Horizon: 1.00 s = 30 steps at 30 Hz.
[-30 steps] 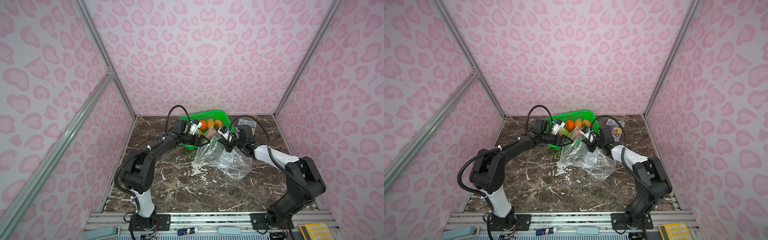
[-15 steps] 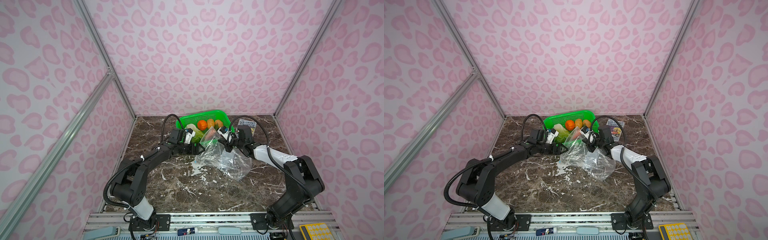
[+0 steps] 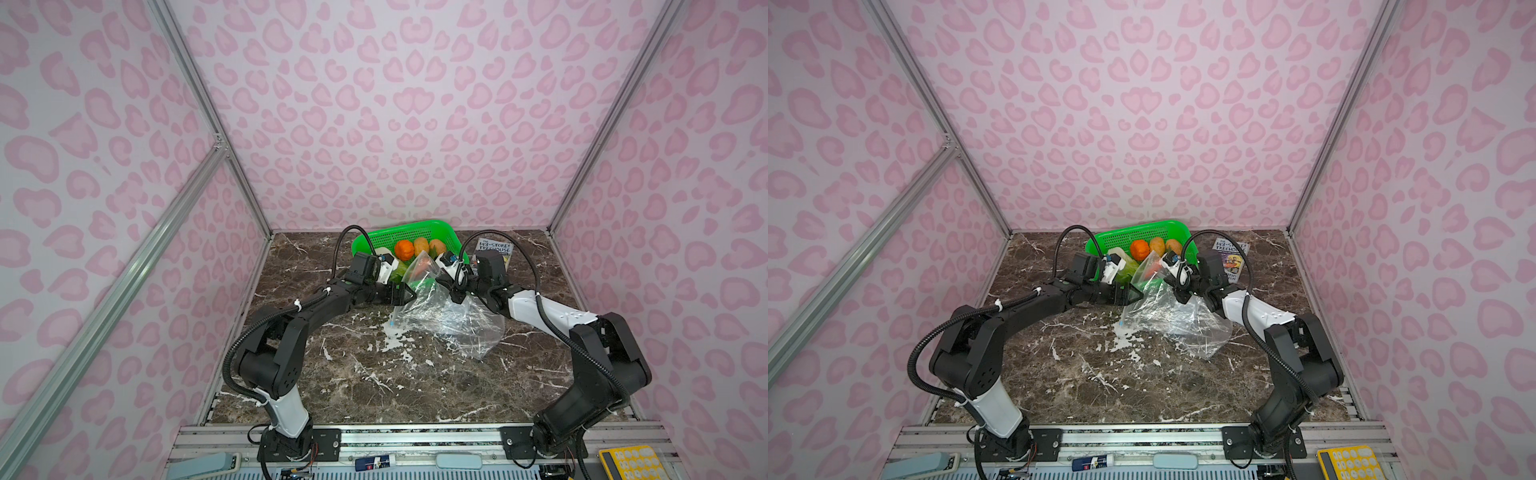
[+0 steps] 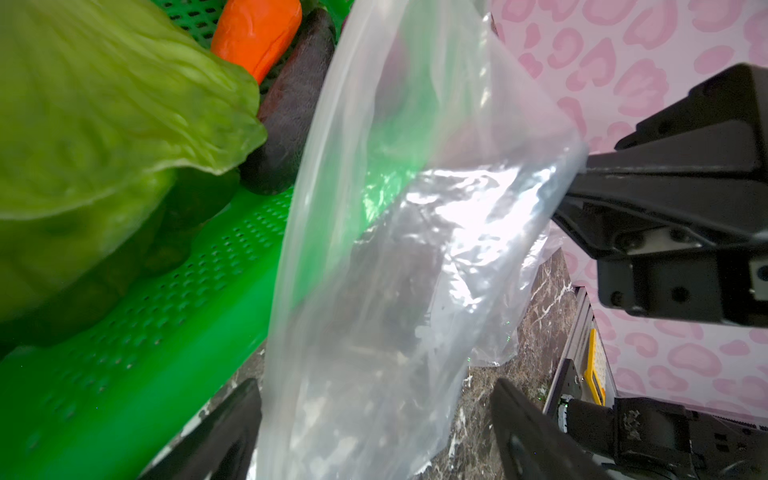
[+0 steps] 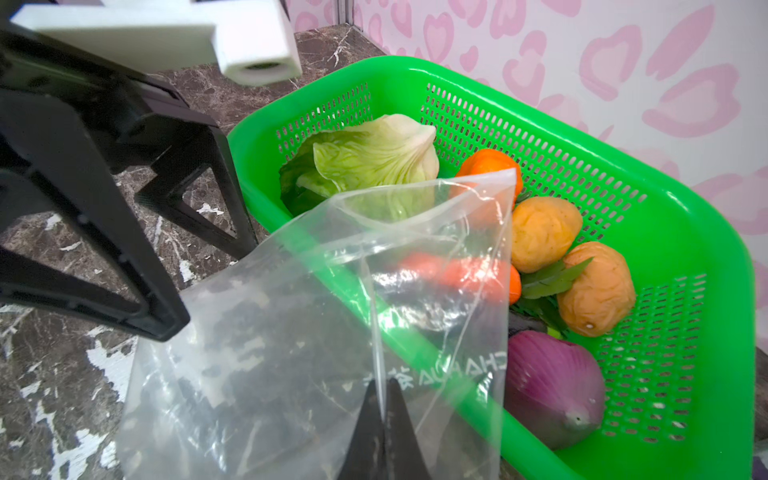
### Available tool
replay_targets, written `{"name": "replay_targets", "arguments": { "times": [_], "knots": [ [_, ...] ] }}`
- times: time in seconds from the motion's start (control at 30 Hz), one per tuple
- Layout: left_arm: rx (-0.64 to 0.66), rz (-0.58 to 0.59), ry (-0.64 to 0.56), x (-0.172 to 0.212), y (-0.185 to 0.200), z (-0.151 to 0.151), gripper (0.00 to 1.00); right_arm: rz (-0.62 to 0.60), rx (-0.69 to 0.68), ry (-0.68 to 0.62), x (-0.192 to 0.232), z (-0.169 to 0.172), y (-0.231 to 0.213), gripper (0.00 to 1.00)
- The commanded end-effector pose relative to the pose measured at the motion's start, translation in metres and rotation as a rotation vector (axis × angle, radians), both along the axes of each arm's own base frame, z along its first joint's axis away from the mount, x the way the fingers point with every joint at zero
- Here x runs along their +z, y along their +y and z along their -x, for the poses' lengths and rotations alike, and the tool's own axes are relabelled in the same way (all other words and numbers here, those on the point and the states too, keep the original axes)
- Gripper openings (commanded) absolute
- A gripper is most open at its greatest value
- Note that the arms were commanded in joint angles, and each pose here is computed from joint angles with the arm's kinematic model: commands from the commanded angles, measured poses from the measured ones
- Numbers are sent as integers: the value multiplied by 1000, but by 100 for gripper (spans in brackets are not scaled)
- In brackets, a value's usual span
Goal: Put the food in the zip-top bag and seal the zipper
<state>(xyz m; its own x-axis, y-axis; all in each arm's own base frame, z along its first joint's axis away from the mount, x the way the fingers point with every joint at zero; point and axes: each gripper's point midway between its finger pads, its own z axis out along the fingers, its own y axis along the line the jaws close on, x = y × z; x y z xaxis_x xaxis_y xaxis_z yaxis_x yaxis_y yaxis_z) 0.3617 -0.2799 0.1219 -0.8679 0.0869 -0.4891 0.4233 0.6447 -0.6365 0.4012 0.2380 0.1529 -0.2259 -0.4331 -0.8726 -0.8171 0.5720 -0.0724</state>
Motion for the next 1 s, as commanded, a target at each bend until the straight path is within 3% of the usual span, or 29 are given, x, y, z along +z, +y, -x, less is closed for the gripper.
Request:
{"name": "replay_targets", "arguments": {
  "times": [0.0, 0.03, 0.13, 0.2, 0.33, 0.57, 0.7, 0.97],
  "knots": [
    [-27, 35, -34, 9, -6, -1, 85, -18, 8, -15, 4, -2, 3, 0],
    [-32, 45, -34, 11, -8, 0, 80, -18, 9, -14, 4, -2, 3, 0],
    [-43, 69, -38, 18, -11, 5, 51, -18, 4, -7, 1, -3, 2, 0],
    [-56, 74, -45, 22, -14, 10, 40, -19, 4, -8, 2, -3, 3, 0],
    [-73, 79, -54, 33, -18, 17, 4, -17, -8, -1, 0, -4, 2, 0],
    [-20, 31, -111, 54, -9, 19, 4, -55, -122, 11, 20, -7, -9, 2],
    [1, 9, -188, 80, -10, 21, 4, -89, -214, 33, 51, -1, -19, 26],
    [138, -117, -422, 135, -1, 22, 4, -147, -533, 149, 120, 19, -43, 50]
  ]
}}
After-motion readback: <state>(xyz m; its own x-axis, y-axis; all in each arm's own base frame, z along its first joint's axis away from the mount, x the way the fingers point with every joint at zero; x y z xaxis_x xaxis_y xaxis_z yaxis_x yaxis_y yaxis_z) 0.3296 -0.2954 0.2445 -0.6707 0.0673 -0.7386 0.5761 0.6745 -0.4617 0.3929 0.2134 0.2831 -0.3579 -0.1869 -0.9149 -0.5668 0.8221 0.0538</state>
